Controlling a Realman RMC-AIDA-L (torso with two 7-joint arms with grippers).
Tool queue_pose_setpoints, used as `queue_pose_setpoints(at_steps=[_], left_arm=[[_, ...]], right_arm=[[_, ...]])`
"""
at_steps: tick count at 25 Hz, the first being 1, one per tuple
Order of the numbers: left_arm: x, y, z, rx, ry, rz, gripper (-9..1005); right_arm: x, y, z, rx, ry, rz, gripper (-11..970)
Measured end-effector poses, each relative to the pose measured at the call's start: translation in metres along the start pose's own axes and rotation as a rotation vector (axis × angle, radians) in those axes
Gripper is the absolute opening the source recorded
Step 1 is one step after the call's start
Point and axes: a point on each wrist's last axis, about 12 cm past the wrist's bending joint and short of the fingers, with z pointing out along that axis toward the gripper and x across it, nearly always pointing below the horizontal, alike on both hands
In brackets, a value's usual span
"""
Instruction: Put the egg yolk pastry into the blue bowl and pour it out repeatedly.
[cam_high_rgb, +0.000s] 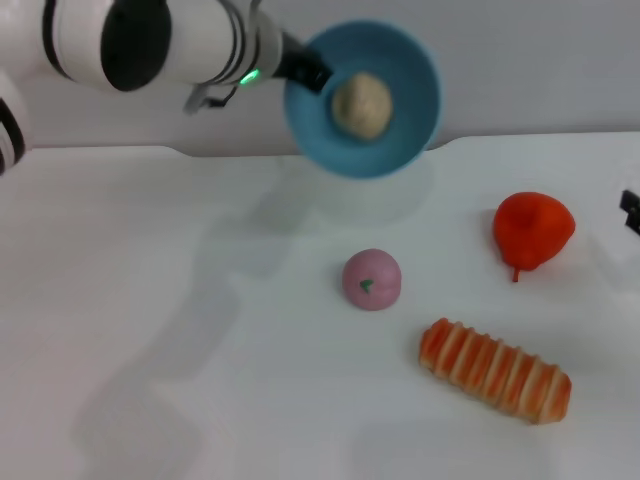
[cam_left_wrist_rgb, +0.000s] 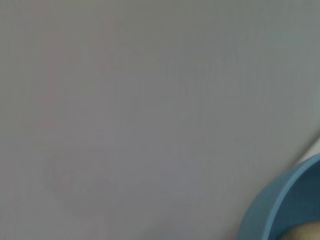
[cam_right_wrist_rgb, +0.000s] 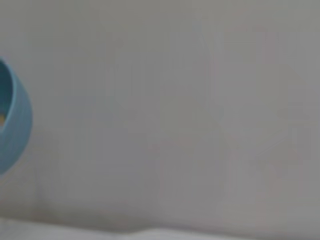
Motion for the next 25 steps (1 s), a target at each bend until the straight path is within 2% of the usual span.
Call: queue_pose_setpoints(at_steps=[7,11,18,25], left_arm=[[-0.021,-0.010,-0.002,-0.049,-0.253,0.056,-1],[-0.020,-0.026,-0.005,-0.054,-0.391,0.101,-1],[-0.030,-0.041,-0.017,-0.070,-0.639,0.113,0],[-0.027,-0.051,-0.021,-0.060,-0.745,0.070,0]], right_arm=[[0.014,0.004,-0.013,0.088,-0.141,0.017,523],[0.019,0.006,-0.018,0.108,-0.163,0.015,523],[0.025,0.009,-0.021,0.110,-0.158,0.036,523],[0.029,0.008,-0.025,0.126,-0.152,0.046,523]])
